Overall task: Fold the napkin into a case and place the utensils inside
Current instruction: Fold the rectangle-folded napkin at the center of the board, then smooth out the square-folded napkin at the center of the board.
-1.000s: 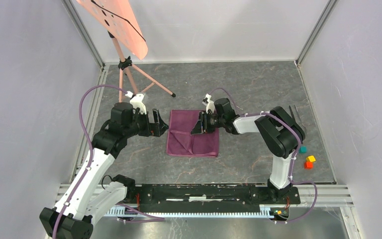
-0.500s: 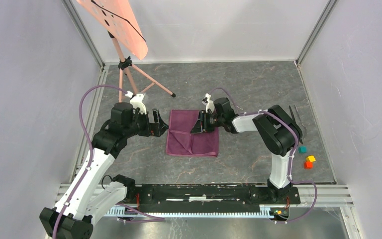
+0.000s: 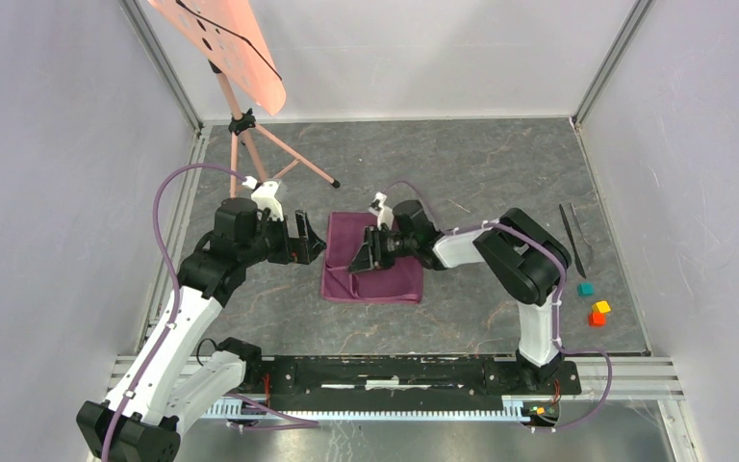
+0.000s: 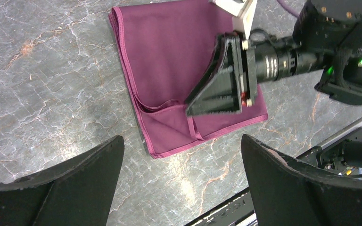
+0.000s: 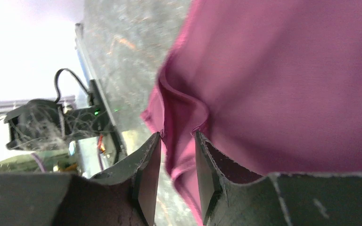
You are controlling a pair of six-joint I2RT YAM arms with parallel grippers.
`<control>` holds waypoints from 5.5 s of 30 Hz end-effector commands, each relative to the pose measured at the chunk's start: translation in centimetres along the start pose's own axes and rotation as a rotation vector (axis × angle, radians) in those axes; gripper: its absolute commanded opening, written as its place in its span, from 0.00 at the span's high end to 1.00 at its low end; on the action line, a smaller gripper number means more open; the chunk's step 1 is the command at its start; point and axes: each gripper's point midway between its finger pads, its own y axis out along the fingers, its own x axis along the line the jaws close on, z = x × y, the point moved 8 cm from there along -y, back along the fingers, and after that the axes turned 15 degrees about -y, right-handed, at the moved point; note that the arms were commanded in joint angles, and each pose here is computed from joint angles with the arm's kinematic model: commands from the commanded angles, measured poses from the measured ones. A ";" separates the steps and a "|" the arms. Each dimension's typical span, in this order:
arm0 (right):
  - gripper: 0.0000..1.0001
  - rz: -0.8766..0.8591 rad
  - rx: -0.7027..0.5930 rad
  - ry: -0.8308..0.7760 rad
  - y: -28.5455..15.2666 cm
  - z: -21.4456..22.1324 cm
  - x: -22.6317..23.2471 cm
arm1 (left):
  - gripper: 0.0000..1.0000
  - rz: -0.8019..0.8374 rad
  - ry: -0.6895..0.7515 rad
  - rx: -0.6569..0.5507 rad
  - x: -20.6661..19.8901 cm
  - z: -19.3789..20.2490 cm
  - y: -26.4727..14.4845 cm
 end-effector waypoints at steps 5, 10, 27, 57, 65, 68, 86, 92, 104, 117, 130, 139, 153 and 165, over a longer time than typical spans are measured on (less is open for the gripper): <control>0.59 -0.314 -0.101 -0.043 0.5 -1.0 8.3 | 0.00 -0.007 0.068 -0.055 0.1 -0.7 -0.4; 0.48 -0.139 -0.029 -0.139 -1.3 -0.6 6.0 | 0.00 -0.014 0.063 -0.049 0.2 -0.7 -0.2; 0.53 0.208 0.153 -0.330 -7.8 3.3 1.6 | 0.11 -0.231 -0.175 0.197 0.8 3.1 6.4; 0.24 0.069 0.033 -0.292 -10.7 7.2 1.7 | 0.80 -0.515 -0.217 0.306 6.3 12.1 13.4; 0.25 0.274 0.084 -0.217 -13.4 11.9 -1.4 | 0.81 -0.537 -0.224 0.313 7.2 13.1 12.7; 0.25 0.324 0.108 -0.226 -14.4 12.2 -1.7 | 0.82 -0.518 -0.239 0.332 7.1 13.6 12.4; 0.16 0.183 -0.222 -0.292 -14.5 -3.1 1.3 | 0.32 -0.223 -0.267 0.181 -0.9 4.1 10.2; 0.19 0.125 -0.259 -0.244 -11.1 -6.1 -1.2 | 0.30 -0.212 -0.314 0.093 -0.2 -1.1 13.9; 0.28 0.078 -0.228 -0.182 -7.5 -7.5 -4.6 | 0.32 -0.158 -0.377 0.084 0.5 -2.7 19.3; 0.29 0.086 -0.228 -0.126 -7.7 -6.2 -6.4 | 0.31 -0.066 -0.426 0.115 0.2 -2.1 21.4; 0.29 0.192 -0.190 -0.057 -9.2 -2.6 -10.7 | 0.31 -0.268 -0.437 0.115 5.5 0.3 22.7; 0.29 0.210 -0.177 -0.156 -11.3 -5.1 -8.9 | 0.28 -0.161 -0.414 0.133 3.3 -0.9 20.6; 0.28 0.093 -0.244 -0.121 -8.3 -7.2 -8.8 | 0.28 -0.055 -0.490 0.158 2.2 -2.8 22.7; 0.27 0.224 -0.158 -0.098 -10.8 -4.1 -12.4 | 0.26 -0.246 -0.491 0.130 7.2 -0.3 22.8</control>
